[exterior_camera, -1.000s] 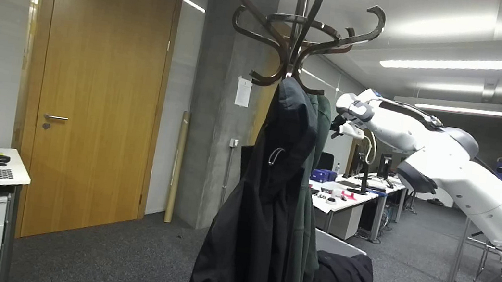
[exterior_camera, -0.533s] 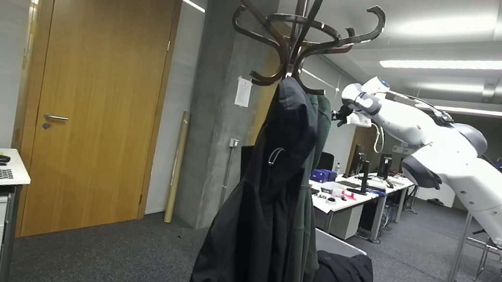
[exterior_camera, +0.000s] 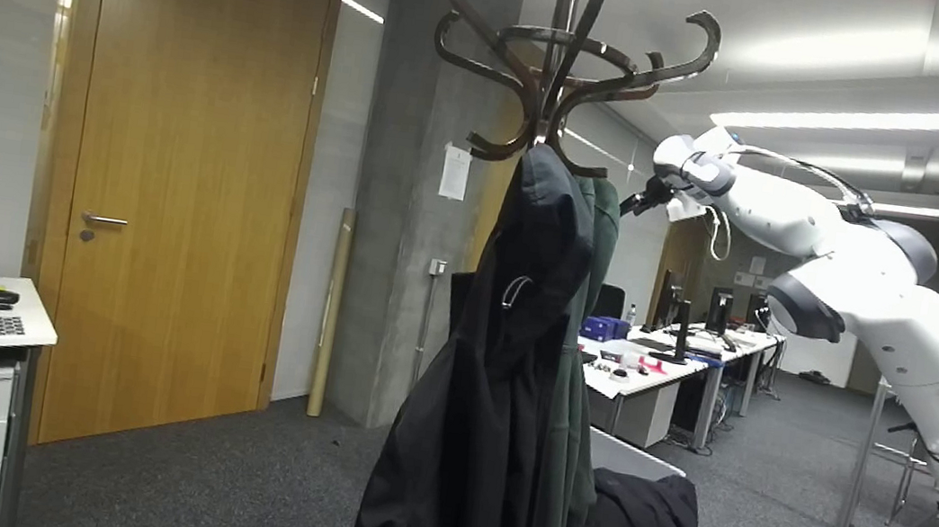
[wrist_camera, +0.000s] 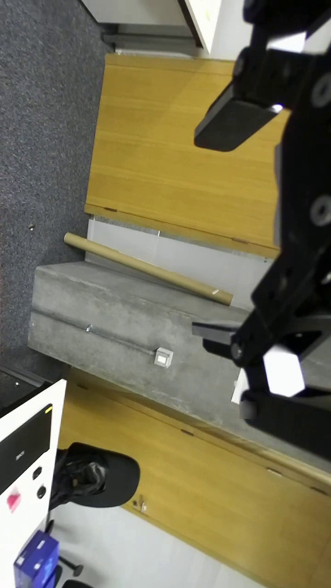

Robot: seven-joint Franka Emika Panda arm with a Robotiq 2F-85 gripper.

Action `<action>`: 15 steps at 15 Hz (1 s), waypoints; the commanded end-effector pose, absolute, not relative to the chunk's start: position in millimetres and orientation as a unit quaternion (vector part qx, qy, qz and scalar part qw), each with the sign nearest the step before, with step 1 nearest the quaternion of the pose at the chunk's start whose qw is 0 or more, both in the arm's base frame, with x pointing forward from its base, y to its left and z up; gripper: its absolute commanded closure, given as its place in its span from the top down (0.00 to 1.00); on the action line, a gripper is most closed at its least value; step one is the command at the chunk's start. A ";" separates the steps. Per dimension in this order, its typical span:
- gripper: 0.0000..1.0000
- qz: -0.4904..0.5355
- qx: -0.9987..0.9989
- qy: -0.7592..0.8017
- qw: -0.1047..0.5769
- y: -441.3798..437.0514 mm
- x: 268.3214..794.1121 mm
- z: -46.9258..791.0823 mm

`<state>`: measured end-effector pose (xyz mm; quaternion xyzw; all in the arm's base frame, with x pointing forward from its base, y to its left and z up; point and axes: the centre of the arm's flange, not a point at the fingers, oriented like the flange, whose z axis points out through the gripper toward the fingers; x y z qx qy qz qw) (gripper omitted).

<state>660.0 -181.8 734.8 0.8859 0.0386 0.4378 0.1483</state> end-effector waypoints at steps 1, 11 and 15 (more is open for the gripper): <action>1.00 0.455 0.871 0.109 0.152 -171.0 627.7 742.1; 1.00 0.446 0.859 0.162 0.191 -166.3 574.7 730.8; 1.00 0.446 0.860 0.147 0.200 -166.3 549.7 725.2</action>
